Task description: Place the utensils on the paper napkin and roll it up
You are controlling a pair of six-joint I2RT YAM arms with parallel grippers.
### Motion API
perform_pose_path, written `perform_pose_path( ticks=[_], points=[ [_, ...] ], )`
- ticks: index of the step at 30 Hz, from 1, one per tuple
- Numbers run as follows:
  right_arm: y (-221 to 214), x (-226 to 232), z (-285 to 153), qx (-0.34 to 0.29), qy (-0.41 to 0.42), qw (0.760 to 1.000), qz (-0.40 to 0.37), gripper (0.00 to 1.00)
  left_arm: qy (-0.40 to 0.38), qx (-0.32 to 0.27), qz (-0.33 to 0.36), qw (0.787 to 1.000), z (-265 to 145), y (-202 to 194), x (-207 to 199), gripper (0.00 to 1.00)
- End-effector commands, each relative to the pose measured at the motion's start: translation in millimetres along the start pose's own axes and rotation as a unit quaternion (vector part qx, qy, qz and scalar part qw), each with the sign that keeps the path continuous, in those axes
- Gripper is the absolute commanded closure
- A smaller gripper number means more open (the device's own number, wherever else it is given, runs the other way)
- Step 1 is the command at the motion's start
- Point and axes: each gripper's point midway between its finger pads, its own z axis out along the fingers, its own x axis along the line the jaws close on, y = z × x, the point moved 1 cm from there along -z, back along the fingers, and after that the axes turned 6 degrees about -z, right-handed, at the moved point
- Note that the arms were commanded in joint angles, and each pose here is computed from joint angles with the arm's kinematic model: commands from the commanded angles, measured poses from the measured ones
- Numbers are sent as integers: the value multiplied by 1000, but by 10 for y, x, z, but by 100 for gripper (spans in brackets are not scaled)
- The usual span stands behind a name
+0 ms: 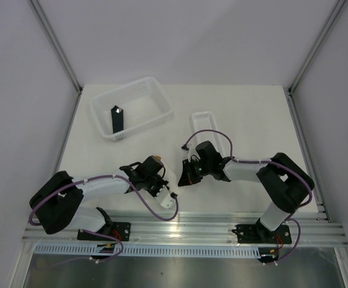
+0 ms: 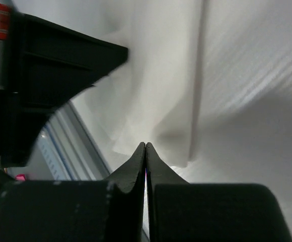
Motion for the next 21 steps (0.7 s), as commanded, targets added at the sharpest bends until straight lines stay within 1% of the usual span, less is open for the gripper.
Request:
perform_pose_path(
  ticks=[1,3,6,9,10,14,17,18,21],
  points=[
    [-351,-147,135,56,-10,998,28,100,-5,-7,10,1000,-9,17,-20,99],
    [-495,-269,160,75,-25,996,41,100,-3,-8,10,1000,-13,24,-7,99],
    [-471,-291,119,72,-31,996,41,100,-2,-8,11,1000,-8,17,-11,99],
    [-173,-153,26,42,-22,999,22,100,-5,-6,12,1000,-6,9,-34,99],
    [33,-42,-13,24,-6,1000,12,100,-5,-6,13,1000,-5,6,-44,99],
    [537,213,-178,-38,1,999,-16,100,-4,-6,15,1000,-5,3,-46,99],
    [699,151,-101,-53,-8,998,-12,100,-3,-7,16,1000,-5,5,-41,99],
    [657,99,-7,-40,-1,999,-2,100,-2,-8,16,1000,-6,10,-31,99],
    [722,136,133,-42,23,999,6,100,0,-9,18,1000,-5,17,-21,99]
  ],
)
